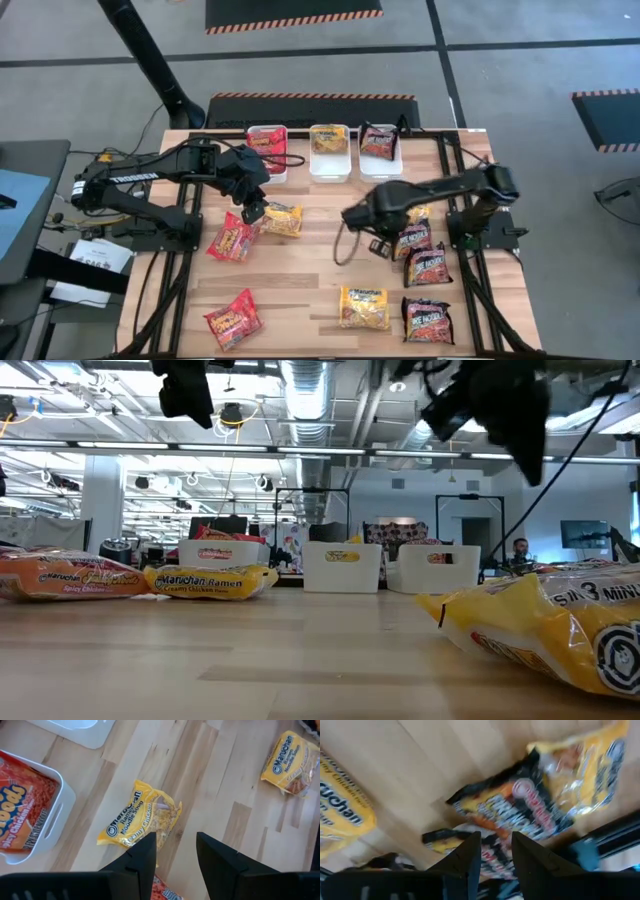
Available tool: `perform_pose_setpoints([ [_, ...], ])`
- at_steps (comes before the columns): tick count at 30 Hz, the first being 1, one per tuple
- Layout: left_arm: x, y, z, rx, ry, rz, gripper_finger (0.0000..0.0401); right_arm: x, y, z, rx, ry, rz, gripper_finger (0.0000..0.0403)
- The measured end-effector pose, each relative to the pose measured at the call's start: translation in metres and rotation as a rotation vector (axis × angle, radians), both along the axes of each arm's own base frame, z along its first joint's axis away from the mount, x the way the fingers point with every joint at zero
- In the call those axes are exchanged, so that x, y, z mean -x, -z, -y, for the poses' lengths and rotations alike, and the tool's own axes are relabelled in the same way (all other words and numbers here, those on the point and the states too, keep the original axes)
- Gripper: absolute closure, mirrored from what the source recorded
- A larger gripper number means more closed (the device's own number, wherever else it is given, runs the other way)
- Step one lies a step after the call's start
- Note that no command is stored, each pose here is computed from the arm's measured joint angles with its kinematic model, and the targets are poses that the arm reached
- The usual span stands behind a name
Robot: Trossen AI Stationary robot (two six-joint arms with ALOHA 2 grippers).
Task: Sort Maruchan noodles
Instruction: Put the black noodle pack into the right white bin
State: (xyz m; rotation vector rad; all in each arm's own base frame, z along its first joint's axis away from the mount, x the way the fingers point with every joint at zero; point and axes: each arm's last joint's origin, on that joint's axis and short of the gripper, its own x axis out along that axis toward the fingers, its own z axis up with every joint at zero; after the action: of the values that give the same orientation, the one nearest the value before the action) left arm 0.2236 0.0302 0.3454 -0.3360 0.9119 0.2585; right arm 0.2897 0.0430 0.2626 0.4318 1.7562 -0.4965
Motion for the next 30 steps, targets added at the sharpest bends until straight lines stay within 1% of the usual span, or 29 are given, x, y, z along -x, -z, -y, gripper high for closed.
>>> perform_pose_setpoints([
  [7, 0.001, 0.000, 0.000, -0.008, 0.012, -0.008, 0.0276, 0.039, -0.017, -0.034, 0.021, 0.106, 0.110, 0.0269],
  [12, 0.001, 0.000, 0.000, -0.015, 0.022, -0.009, 0.0276, 0.071, -0.025, -0.046, 0.061, 0.124, 0.167, 0.0269],
  [17, 0.001, 0.000, 0.000, -0.012, 0.019, -0.008, 0.0276, 0.102, -0.032, -0.047, 0.064, 0.120, 0.241, 0.0269],
  [22, 0.001, 0.000, 0.000, -0.011, 0.017, -0.008, 0.0276, 0.127, -0.035, -0.041, 0.039, 0.070, 0.332, 0.0269],
  [26, 0.000, 0.000, 0.000, 0.001, 0.001, -0.006, 0.0276, 0.143, -0.031, -0.032, 0.040, 0.063, 0.338, 0.0269],
  [30, 0.000, 0.000, 0.000, 0.010, -0.012, -0.005, 0.0276, 0.149, -0.024, -0.027, 0.029, 0.026, 0.312, 0.0259],
])
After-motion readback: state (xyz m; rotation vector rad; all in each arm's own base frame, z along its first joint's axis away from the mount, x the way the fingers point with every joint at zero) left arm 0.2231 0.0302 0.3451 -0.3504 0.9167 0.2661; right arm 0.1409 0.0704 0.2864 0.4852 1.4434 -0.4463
